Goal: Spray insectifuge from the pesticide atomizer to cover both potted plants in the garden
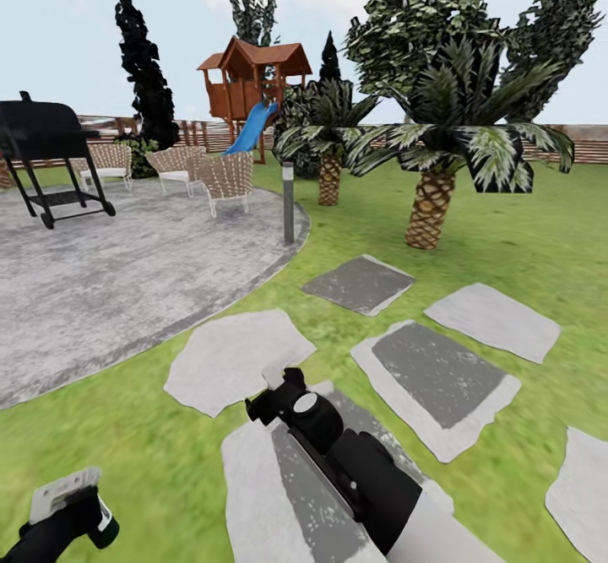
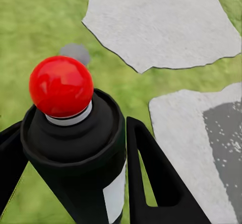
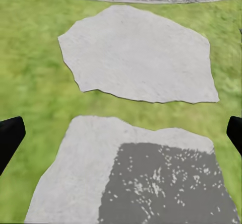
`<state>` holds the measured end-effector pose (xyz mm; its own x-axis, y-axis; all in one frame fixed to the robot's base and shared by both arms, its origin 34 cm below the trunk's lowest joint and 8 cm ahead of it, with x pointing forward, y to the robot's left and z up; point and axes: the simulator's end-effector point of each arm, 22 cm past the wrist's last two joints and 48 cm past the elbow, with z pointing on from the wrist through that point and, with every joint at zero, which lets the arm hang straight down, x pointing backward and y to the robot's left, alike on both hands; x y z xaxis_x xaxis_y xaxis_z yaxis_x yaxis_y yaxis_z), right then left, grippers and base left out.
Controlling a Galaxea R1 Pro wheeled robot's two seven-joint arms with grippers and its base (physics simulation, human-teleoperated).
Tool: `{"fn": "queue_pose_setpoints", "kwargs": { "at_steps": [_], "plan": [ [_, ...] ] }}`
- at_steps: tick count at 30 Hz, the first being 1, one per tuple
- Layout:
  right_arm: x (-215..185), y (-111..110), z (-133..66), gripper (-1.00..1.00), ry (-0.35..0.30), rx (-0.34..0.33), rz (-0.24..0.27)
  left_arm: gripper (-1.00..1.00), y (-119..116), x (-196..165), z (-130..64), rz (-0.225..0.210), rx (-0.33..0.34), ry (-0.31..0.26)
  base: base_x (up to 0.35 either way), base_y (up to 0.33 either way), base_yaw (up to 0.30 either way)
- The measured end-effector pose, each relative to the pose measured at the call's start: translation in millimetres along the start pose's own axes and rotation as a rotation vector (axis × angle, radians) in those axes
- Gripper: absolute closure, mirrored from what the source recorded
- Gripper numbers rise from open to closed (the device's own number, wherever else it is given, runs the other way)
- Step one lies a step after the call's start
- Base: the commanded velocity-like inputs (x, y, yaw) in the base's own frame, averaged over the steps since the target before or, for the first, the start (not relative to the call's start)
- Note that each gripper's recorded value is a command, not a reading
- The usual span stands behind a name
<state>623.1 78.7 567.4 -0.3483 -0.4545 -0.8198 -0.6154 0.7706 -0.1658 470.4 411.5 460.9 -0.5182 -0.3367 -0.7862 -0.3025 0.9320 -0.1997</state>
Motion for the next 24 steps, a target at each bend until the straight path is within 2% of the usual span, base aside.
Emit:
{"fn": "queue_pose_setpoints", "kwargs": {
  "at_steps": [2,3,4,5,6,7,8,9,10,12,13,14,18,21,24],
  "plan": [
    [39,-6,15.4,-1.0,0.088,0.014,-0.001,1.0,-6,-3,3.2,0.041,-0.003,-0.007,0.315,0.001,0.271],
    [54,-14,21.1,-1.0,0.122,0.022,0.022,1.0,-14,-3,5.7,0.072,0.003,-0.008,0.318,0.0,0.271],
    [47,-39,18.5,-1.0,0.109,0.027,0.143,1.0,-37,-3,11.0,0.097,0.037,-0.011,0.322,0.0,0.271],
    [30,-56,9.6,-1.0,0.073,0.006,0.25,1.0,-59,-4,15.6,0.104,0.064,-0.014,0.328,0.0,0.264],
    [37,-76,-17.8,-1.0,0.054,-0.087,0.342,1.0,-93,4,23.2,0.098,0.055,0.011,0.329,0.0,0.259],
    [70,-104,-31.6,-1.0,0.074,-0.05,0.314,1.0,-126,15,23.6,0.097,0.089,0.037,0.33,0.0,0.262],
    [79,-93,-40.1,-1.0,0.051,-0.055,0.317,1.0,-145,21,24.3,0.104,0.089,0.062,0.331,0.0,0.269],
    [84,-94,-42.5,-1.0,0.05,-0.039,0.315,1.0,-152,26,24.1,0.136,0.081,0.082,0.331,0.0,0.274],
    [87,-91,-43.4,-1.0,0.052,-0.022,0.299,1.0,-150,28,24.5,0.194,0.046,0.097,0.331,0.0,0.276],
    [89,-71,-41.4,-1.0,0.063,-0.047,0.256,1.0,-142,25,25.4,0.222,0.016,0.095,0.332,0.0,0.276],
    [91,-58,-39.9,-1.0,0.073,-0.063,0.23,1.0,-136,23,26.0,0.219,-0.008,0.092,0.332,0.0,0.277],
    [93,-57,-39.2,-1.0,0.079,-0.059,0.222,1.0,-132,21,26.3,0.217,-0.025,0.09,0.332,0.0,0.277],
    [96,-65,-37.6,-1.0,0.089,-0.001,0.219,1.0,-124,22,27.2,0.216,-0.047,0.098,0.331,0.016,0.277],
    [90,-58,-36.1,-1.0,0.082,-0.005,0.222,1.0,-115,18,28.4,0.198,-0.064,0.096,0.306,0.128,0.277],
    [90,-46,-35.4,-1.0,0.085,-0.025,0.198,1.0,-108,16,29.0,0.176,-0.076,0.098,0.267,0.187,0.277]
  ]
}}
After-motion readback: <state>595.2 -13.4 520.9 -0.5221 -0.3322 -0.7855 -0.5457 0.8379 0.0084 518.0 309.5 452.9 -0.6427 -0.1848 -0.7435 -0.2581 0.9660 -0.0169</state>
